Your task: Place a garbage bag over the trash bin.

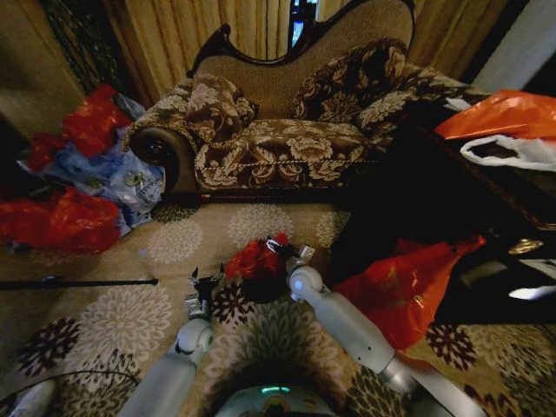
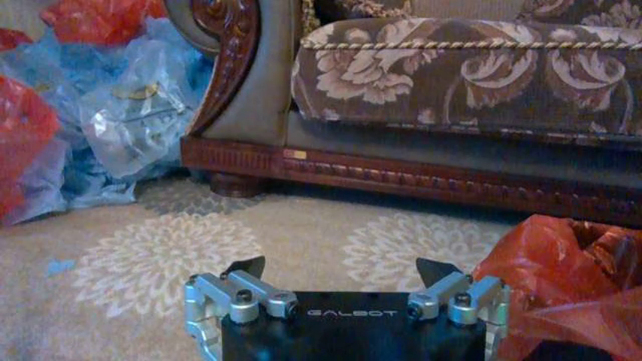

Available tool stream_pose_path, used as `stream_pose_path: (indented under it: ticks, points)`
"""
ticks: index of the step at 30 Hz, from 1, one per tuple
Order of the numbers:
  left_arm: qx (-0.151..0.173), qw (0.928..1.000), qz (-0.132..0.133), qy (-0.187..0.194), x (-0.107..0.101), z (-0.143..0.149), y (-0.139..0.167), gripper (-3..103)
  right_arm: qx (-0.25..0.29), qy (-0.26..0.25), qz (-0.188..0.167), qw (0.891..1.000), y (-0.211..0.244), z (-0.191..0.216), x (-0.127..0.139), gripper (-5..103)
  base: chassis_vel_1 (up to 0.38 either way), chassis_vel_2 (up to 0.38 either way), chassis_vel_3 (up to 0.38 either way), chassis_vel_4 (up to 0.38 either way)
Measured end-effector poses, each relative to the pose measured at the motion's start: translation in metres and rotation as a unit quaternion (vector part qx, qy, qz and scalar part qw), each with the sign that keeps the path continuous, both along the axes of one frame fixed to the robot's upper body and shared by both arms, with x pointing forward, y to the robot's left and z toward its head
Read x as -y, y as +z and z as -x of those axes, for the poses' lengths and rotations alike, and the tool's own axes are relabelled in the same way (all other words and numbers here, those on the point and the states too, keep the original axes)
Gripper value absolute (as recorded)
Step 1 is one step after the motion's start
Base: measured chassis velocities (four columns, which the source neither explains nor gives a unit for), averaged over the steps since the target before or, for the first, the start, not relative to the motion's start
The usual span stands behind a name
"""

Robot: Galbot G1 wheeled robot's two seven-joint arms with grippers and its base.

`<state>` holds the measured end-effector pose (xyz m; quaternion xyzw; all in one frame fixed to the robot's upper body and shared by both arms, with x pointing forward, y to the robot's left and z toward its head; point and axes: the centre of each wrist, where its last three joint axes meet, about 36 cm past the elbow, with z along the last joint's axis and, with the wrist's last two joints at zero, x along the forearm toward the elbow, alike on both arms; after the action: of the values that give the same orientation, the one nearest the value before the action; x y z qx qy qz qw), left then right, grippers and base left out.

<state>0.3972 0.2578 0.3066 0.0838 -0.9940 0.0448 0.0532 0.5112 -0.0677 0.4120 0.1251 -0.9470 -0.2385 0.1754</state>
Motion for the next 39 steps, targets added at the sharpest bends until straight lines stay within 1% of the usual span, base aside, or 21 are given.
stream_pose_path:
  ticks: [1,2,4,5,6,8,9,12,13,16,17,20,22,23,24,29,31,38,39]
  points:
    - [0.0,1.0,0.001,0.0,0.0,0.0,0.0,100,0.002,0.0,-0.003,1.0,-0.002,0.0,0.001,93,0.0,0.0,0.0,0.0]
    - [0.0,1.0,0.001,0.0,0.001,0.0,0.0,100,0.003,0.003,-0.005,1.0,-0.005,0.002,0.002,82,0.0,0.0,0.0,0.0]
    - [0.0,1.0,0.002,0.0,0.001,0.0,0.0,100,0.004,0.006,-0.005,1.0,-0.006,0.002,0.002,82,0.0,0.0,0.0,0.0]
    - [0.0,1.0,0.003,0.0,0.002,-0.001,0.001,100,0.008,0.012,0.001,1.0,-0.009,0.004,0.002,77,0.0,0.0,0.0,0.0]
    - [0.0,1.0,0.003,0.0,0.002,-0.001,0.001,100,0.008,0.012,0.001,1.0,-0.009,0.004,0.002,77,0.0,0.0,0.0,0.0]
    - [0.002,1.0,0.003,0.001,0.002,-0.003,0.002,100,0.019,0.025,0.02,0.999,-0.016,0.007,0.004,65,0.0,0.0,0.0,0.0]
    - [0.002,1.0,0.003,0.001,0.002,-0.003,0.002,100,0.019,0.025,0.02,0.999,-0.016,0.007,0.004,65,0.0,0.0,0.0,0.0]
    - [0.004,1.0,0.004,0.003,0.001,-0.005,0.003,100,0.039,0.041,0.061,0.997,-0.03,0.011,0.008,49,0.0,0.0,0.0,0.0]
    - [0.004,1.0,0.004,0.003,0.001,-0.005,0.003,100,0.039,0.041,0.061,0.997,-0.03,0.011,0.008,49,0.0,0.0,0.0,0.0]
    - [0.005,0.9999,0.004,0.008,-0.003,-0.005,0.004,100,0.051,0.052,0.085,0.994,-0.036,0.014,0.011,33,0.0,0.0,0.0,0.0]
    - [0.005,0.9999,0.004,0.008,-0.003,-0.005,0.004,100,0.051,0.052,0.085,0.994,-0.036,0.014,0.011,33,0.0,0.0,0.0,0.0]
    - [0.006,0.9999,0.004,0.012,-0.006,-0.004,0.004,100,0.06,0.057,0.106,0.991,-0.039,0.015,0.016,17,0.0,0.0,0.0,0.0]
    - [0.006,0.9999,0.005,0.013,-0.007,-0.004,0.004,100,0.063,0.059,0.11,0.99,-0.04,0.016,0.017,17,0.0,0.0,0.0,0.0]
    - [0.007,0.9999,0.005,0.015,-0.008,-0.004,0.004,100,0.067,0.061,0.119,0.989,-0.04,0.018,0.02,6,0.0,0.0,0.0,0.0]
    - [0.008,0.9998,0.005,0.016,-0.009,-0.005,0.005,100,0.071,0.062,0.124,0.988,-0.039,0.021,0.022,3,0.0,0.0,0.0,0.0]
    - [0.009,0.9998,0.006,0.017,-0.01,-0.005,0.006,100,0.078,0.064,0.132,0.986,-0.032,0.032,0.029,1,0.0,0.0,0.0,0.0]
    - [0.01,0.9998,0.007,0.016,-0.01,-0.004,0.006,100,0.081,0.064,0.136,0.985,-0.024,0.044,0.034,0,0.0,0.0,0.0,0.0]
    - [0.008,0.9998,0.009,0.014,-0.006,-0.002,0.005,100,0.075,0.053,0.135,0.987,-0.007,0.07,0.048,0,0.0,0.0,0.0,0.0]
    - [0.01,0.9998,0.01,0.012,-0.005,-0.002,0.006,100,0.067,0.053,0.138,0.987,-0.003,0.082,0.053,0,0.0,0.0,0.0,0.0]
